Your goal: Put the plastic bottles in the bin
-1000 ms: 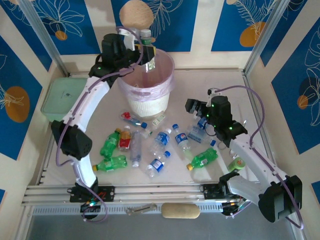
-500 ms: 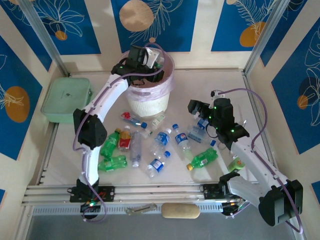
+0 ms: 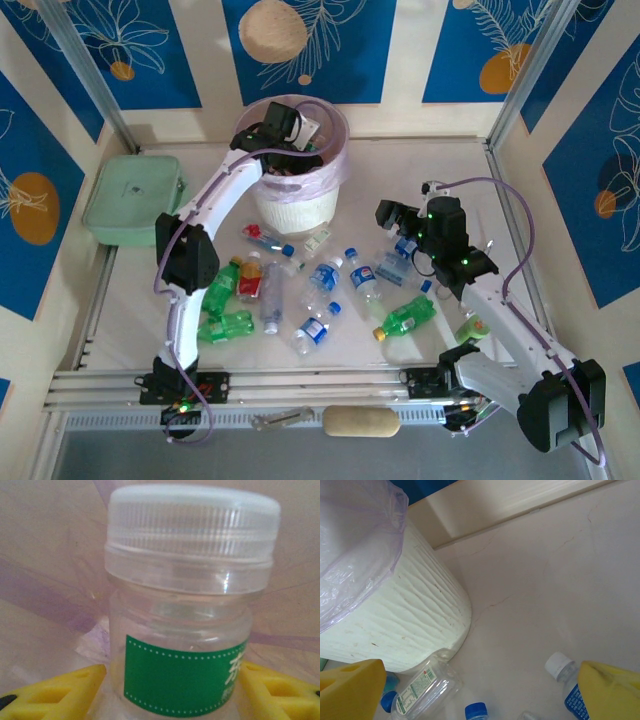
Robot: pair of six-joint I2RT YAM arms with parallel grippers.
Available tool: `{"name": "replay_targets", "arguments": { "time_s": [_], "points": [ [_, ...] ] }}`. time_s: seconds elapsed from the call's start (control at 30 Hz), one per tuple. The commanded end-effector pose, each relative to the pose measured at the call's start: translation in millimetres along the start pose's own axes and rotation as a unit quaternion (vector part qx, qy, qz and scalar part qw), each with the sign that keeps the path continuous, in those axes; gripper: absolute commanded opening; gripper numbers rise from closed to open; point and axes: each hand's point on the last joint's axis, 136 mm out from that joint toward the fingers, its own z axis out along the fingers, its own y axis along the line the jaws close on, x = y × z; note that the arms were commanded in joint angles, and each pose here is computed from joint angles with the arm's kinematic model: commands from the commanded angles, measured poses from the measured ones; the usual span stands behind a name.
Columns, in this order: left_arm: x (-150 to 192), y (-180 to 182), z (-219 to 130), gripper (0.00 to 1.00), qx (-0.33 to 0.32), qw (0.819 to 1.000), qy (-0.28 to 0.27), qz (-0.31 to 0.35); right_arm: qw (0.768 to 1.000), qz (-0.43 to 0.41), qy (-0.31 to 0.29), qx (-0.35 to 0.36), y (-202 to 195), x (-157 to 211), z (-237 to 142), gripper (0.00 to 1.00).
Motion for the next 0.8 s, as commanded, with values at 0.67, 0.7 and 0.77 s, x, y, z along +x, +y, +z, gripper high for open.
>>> {"name": "replay_targets", "arguments": {
  "time_s": [0.67,0.7,0.77],
  "points": [
    [-43,-13,-45,0.99,0.011,0.997,-0.07,-0.006,0.999,-0.014,0.029,0.015,-5,3,3,0.99],
    [-48,-14,-52,0.99,0.013,0.997,-0.079,-0.007,0.999,-0.017,0.038,0.016,-5,5,4,0.99],
    [-58,-17,-68,0.99,0.018,0.995,-0.1,-0.011,0.998,-0.028,0.056,0.02,-6,8,5,0.99]
  ]
}}
